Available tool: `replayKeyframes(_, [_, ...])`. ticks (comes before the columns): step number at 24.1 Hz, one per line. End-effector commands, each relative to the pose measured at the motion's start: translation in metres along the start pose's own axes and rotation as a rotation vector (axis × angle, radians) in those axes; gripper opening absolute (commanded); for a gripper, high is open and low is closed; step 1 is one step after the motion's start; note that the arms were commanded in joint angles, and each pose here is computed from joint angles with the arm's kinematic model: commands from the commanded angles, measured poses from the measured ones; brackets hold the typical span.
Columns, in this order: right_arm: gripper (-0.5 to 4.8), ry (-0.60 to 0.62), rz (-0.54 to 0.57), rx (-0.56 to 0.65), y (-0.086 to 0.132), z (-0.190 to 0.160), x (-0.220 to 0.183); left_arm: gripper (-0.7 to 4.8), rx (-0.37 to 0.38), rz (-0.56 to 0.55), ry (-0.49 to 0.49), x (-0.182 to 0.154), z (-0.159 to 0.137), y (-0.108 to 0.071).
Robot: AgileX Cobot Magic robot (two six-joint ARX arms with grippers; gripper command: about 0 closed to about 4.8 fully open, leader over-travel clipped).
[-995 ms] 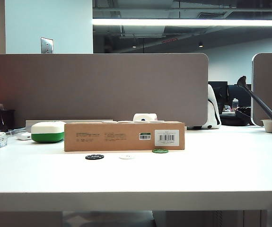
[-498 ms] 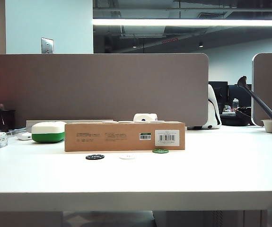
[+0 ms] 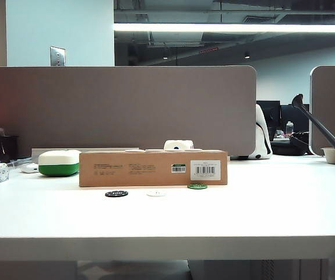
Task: Push the chip, whose value equals the sum of all the chip values on the rectangular box, forward next to the box.
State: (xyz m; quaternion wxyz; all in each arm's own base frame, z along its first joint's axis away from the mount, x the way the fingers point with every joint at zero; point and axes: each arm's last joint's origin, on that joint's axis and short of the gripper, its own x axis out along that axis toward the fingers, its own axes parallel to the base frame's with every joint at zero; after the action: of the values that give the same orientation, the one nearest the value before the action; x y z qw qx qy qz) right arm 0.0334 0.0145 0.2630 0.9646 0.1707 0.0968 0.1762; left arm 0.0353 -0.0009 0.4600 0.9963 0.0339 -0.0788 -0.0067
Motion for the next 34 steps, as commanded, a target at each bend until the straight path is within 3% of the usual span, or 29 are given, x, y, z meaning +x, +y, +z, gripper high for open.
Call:
replayKeyframes(1, [-0.04, -0.016, 0.005, 0.005, 0.001, 0.002, -0.001, -0.05, 0.026, 0.009, 0.091, 0.017, -0.033, -0.003])
replayKeyframes(4, [-0.04, -0.016, 0.005, 0.005, 0.001, 0.002, -0.001, -0.05, -0.012, -0.023, 0.149, 0.036, -0.107, -0.01])
replayKeyframes(11, [-0.04, -0.016, 0.005, 0.005, 0.001, 0.002, -0.001, -0.05, -0.149, -0.046, 0.16, 0.043, -0.191, -0.018])
replayKeyframes(15, [-0.04, -0.016, 0.005, 0.005, 0.001, 0.002, -0.001, -0.05, -0.186, -0.05, 0.12, 0.032, -0.228, -0.02])
replayKeyframes(22, [-0.04, -0.016, 0.005, 0.005, 0.001, 0.002, -0.001, -0.05, -0.173, 0.036, 0.098, 0.018, -0.265, -0.018])
replayKeyframes(30, [-0.04, -0.016, 0.005, 0.005, 0.001, 0.002, -0.001, -0.05, -0.161, 0.116, 0.145, 0.015, -0.299, -0.018])
replayKeyframes(34, [-0.04, -0.016, 0.006, 0.005, 0.001, 0.002, -0.001, -0.05, -0.049, 0.106, 0.174, 0.015, -0.301, -0.018])
